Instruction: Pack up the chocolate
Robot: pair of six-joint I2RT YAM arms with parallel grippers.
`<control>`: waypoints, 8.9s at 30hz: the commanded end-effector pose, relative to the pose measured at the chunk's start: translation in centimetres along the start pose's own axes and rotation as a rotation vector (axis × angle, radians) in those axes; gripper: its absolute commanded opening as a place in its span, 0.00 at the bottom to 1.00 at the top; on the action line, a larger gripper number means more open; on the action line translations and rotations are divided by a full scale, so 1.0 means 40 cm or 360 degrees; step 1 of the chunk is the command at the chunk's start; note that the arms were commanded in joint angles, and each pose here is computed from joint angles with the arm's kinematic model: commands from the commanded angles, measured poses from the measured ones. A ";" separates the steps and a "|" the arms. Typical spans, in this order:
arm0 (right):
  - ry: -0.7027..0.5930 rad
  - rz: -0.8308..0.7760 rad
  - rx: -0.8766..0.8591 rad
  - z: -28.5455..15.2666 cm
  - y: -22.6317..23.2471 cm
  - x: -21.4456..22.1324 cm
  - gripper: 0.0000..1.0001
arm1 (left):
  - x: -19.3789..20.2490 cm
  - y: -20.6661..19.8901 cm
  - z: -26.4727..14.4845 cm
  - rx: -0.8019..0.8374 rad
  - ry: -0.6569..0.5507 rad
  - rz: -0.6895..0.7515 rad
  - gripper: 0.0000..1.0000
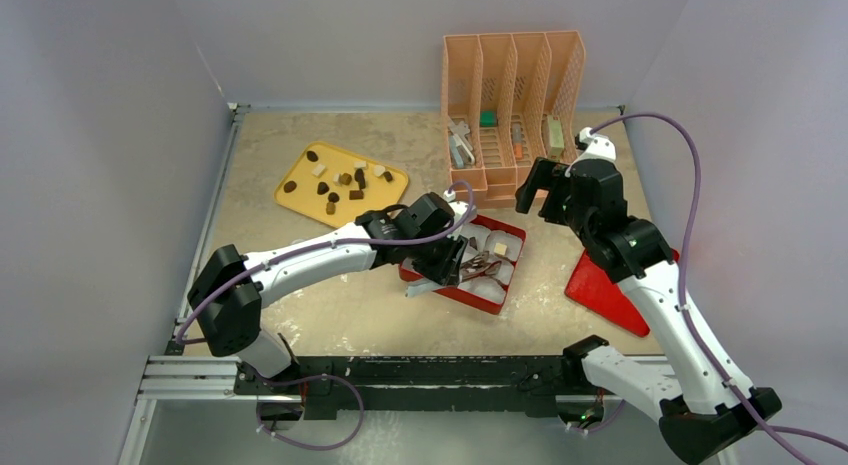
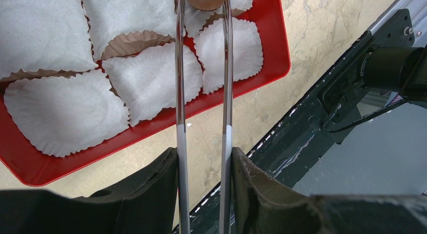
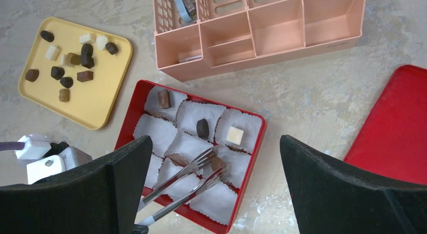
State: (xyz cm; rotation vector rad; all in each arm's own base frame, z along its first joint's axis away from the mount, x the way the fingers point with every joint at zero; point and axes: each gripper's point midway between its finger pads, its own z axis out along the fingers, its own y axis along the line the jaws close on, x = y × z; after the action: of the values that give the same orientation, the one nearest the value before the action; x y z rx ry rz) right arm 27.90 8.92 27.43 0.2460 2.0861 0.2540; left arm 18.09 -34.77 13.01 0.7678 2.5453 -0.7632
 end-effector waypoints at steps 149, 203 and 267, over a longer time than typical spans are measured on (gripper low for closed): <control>-0.0092 -0.0016 -0.0043 0.008 0.019 -0.041 0.99 | -0.162 0.089 -0.202 0.0021 -0.0234 -0.0038 0.18; -0.0101 -0.0016 -0.0048 0.000 0.015 -0.039 0.99 | -0.130 0.111 -0.166 -0.0151 -0.0150 0.0051 0.34; -0.0133 -0.0019 -0.0055 -0.025 -0.001 -0.030 0.99 | -0.217 0.655 -0.241 -0.1153 -0.0495 -0.0621 0.35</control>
State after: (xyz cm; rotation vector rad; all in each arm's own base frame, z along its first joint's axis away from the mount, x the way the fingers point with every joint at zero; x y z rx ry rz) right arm 27.62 8.70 27.72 0.2131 2.0454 0.2567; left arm 37.09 -13.55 14.29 -0.0823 2.4736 0.0317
